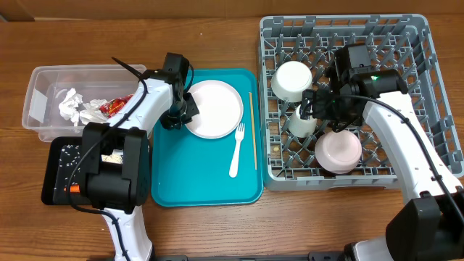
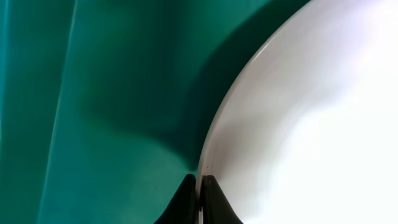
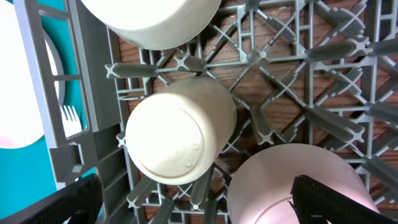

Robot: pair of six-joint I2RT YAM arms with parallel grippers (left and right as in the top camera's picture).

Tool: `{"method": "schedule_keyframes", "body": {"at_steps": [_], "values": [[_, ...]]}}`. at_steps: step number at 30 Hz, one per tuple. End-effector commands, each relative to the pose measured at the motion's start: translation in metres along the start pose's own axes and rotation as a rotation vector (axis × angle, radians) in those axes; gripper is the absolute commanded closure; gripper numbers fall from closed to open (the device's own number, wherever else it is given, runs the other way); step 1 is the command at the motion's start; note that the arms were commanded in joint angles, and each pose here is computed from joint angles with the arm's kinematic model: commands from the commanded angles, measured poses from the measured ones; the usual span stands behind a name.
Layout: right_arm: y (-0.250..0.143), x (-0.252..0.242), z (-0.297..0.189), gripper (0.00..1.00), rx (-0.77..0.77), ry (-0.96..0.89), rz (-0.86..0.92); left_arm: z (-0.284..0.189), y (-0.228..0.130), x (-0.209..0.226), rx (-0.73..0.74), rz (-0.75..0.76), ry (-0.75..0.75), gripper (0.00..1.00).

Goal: Sort waste into correct bins and load items into the dishwasher
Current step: 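Lift the white plate with the left gripper and tilt it toward the rack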

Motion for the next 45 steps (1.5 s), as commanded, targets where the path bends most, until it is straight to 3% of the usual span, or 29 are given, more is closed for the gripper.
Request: {"method": "schedule_keyframes", "body": {"at_steps": [1, 8, 13, 21, 26, 31, 41, 45], "values": [[0.001, 0.003, -0.002, 0.0, -0.007, 0.01, -0.003, -0.03, 0.013, -0.002, -0.051, 0.055, -0.005, 0.96], [0.001, 0.003, -0.002, 0.0, -0.007, 0.01, -0.004, -0.124, 0.034, -0.006, -0.252, 0.066, -0.033, 0.96], [0.001, 0.002, -0.002, 0.0, -0.005, 0.01, -0.003, -0.187, 0.003, 0.0, -0.295, 0.072, -0.085, 0.96], [-0.022, 0.031, -0.007, 0.0, 0.138, 0.227, -0.052, -0.181, -0.045, -0.008, -0.076, 0.15, -0.19, 0.96], [-0.037, 0.051, -0.016, 0.0, 0.207, 0.398, -0.176, -0.182, -0.053, -0.017, -0.033, 0.175, -0.263, 0.96], [-0.036, 0.051, -0.016, 0.0, 0.206, 0.401, -0.176, -0.185, -0.064, -0.035, 0.003, 0.238, -0.347, 0.96], [-0.039, 0.053, -0.017, 0.0, 0.219, 0.413, -0.177, -0.183, -0.079, -0.06, -0.004, 0.361, -0.317, 0.96], [-0.048, 0.063, -0.025, 0.0, 0.246, 0.523, -0.282, -0.181, -0.077, -0.057, -0.027, 0.37, -0.259, 0.96]]}}
Point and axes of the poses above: each gripper's point midway between its finger pads, its own z axis out along the fingers, its own x axis along the line the jaws close on, y = z × x, the point moved 3 cm from there along -z, back along the fingers, and after that the axes turned 13 degrees about z, right-handed, at the moved point
